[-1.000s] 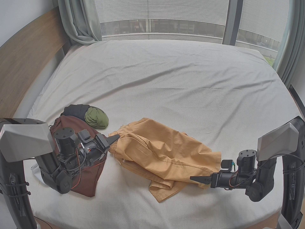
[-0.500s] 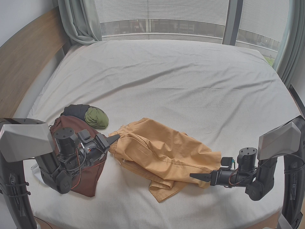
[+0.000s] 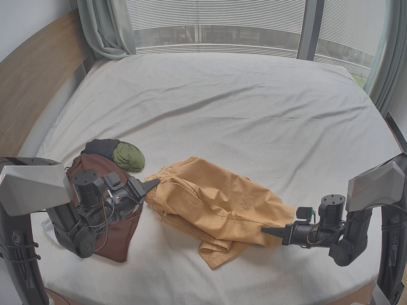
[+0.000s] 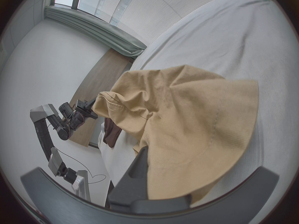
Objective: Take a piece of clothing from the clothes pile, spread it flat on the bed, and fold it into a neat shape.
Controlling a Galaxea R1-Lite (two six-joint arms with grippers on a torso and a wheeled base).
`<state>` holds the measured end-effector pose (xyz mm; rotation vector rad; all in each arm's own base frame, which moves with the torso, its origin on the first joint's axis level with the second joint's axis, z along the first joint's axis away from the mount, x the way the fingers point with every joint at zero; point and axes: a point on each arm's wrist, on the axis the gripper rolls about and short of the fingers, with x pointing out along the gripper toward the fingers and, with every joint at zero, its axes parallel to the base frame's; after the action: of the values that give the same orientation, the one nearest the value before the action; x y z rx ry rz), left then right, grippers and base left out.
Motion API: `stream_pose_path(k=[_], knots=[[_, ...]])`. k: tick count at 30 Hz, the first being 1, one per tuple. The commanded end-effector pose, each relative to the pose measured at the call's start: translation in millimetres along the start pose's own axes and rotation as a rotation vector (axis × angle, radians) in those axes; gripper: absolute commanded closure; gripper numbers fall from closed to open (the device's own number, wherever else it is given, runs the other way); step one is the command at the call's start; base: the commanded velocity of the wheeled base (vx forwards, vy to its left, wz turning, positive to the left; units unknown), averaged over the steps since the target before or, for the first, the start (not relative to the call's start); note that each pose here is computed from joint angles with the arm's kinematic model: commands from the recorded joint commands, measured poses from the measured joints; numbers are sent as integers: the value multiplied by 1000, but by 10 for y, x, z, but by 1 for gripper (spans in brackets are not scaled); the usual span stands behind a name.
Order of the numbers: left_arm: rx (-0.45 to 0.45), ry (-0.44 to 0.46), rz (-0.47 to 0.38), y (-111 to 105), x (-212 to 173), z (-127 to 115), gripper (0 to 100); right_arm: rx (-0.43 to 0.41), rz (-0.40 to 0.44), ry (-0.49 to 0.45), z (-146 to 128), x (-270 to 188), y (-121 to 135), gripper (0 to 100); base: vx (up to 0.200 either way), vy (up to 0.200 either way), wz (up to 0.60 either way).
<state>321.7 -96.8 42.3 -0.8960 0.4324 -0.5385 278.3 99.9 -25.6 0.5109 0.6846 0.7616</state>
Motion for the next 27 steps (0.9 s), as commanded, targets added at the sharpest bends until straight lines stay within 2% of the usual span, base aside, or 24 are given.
stream_pose_path(k=[1,7,13,16,24,27], knots=[[0,1,-3,-23,-21,0,100,-35,23,-46,133,-109,153,100,0,0,0],[1,9,-2,-44,-74,-6,100,-73,52,-104,279,-260,341,100,0,0,0],[17,-3,-41,-202,-178,56,100,-82,73,-148,384,-348,447,100,0,0,0],[47,-4,-72,-304,-251,92,100,-92,95,-182,462,-417,542,100,0,0,0],[148,-13,-76,-338,-283,101,100,-112,139,-257,615,-609,745,100,0,0,0],[155,-21,-88,-392,-325,120,100,-109,137,-292,684,-685,750,100,0,0,0]])
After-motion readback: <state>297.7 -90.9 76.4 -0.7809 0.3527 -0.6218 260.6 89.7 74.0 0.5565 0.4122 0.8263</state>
